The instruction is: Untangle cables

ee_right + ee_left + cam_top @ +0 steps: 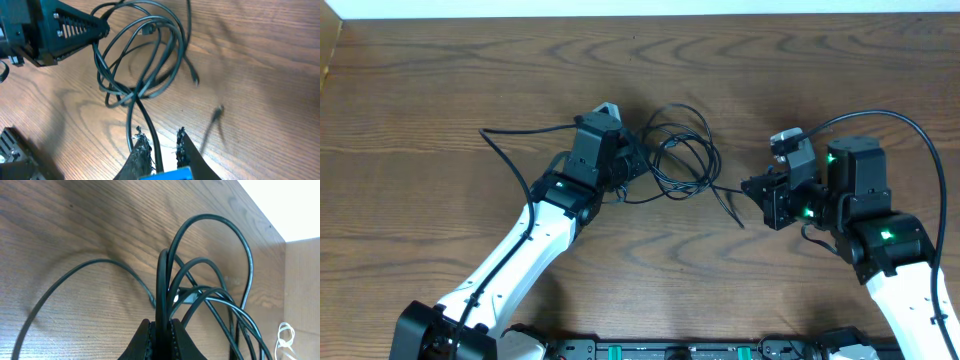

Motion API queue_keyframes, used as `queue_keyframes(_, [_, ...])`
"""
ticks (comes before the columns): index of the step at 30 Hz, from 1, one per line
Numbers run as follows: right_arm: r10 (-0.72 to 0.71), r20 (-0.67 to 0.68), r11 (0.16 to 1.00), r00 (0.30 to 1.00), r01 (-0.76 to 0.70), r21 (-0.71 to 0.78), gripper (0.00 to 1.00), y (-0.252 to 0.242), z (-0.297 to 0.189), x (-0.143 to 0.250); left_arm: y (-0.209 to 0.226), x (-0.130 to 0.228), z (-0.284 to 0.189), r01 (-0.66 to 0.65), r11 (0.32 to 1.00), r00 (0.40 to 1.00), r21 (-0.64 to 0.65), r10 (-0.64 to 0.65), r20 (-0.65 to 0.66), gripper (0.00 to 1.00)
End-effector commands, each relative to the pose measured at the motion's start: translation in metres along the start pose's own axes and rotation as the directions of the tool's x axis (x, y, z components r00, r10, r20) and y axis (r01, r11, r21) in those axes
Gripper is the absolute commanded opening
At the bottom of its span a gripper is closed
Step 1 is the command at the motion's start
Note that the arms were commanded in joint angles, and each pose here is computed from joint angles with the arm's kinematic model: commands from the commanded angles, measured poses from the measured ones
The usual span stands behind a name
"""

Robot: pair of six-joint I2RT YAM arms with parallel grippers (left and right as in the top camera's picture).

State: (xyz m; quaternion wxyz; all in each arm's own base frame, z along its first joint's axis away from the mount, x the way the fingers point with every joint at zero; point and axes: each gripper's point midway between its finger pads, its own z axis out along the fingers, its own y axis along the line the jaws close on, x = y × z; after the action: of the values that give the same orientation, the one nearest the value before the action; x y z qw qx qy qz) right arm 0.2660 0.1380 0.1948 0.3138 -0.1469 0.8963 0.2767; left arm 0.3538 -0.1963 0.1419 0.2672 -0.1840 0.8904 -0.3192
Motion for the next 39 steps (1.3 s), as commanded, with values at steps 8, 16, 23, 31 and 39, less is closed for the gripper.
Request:
queue_keyframes(8, [0.06,-0.005,0.976,0.998,-0.058,0.212,0.17,-0.043,0.001,0.002,-0.039,0.02,-0.01,-0.18,0.956,0.972,0.232,0.208,-0.104,0.08])
queue_keyframes(16, [0.097,-0.02,0.978,0.995,-0.092,0.188,0.51,-0.047,0.015,0.002,-0.057,0.03,-0.016,-0.317,0.88,0.924,0.353,0.371,-0.094,0.07])
queue_keyframes(23, [0.042,0.033,0.999,0.999,-0.043,0.032,0.53,-0.019,0.024,-0.018,-0.073,0.04,-0.025,-0.311,0.834,0.908,0.455,0.403,-0.118,0.08])
queue_keyframes(31, [0.031,-0.06,1.0,0.998,-0.031,0.004,0.49,-0.016,0.062,-0.005,-0.082,0.042,-0.029,-0.306,0.808,0.903,0.503,0.414,-0.116,0.08])
queue_keyframes(39, [0.188,-0.17,0.982,0.967,-0.184,0.038,0.37,-0.044,0.118,0.02,-0.09,0.051,-0.033,-0.247,0.788,0.898,0.564,0.404,-0.172,0.07])
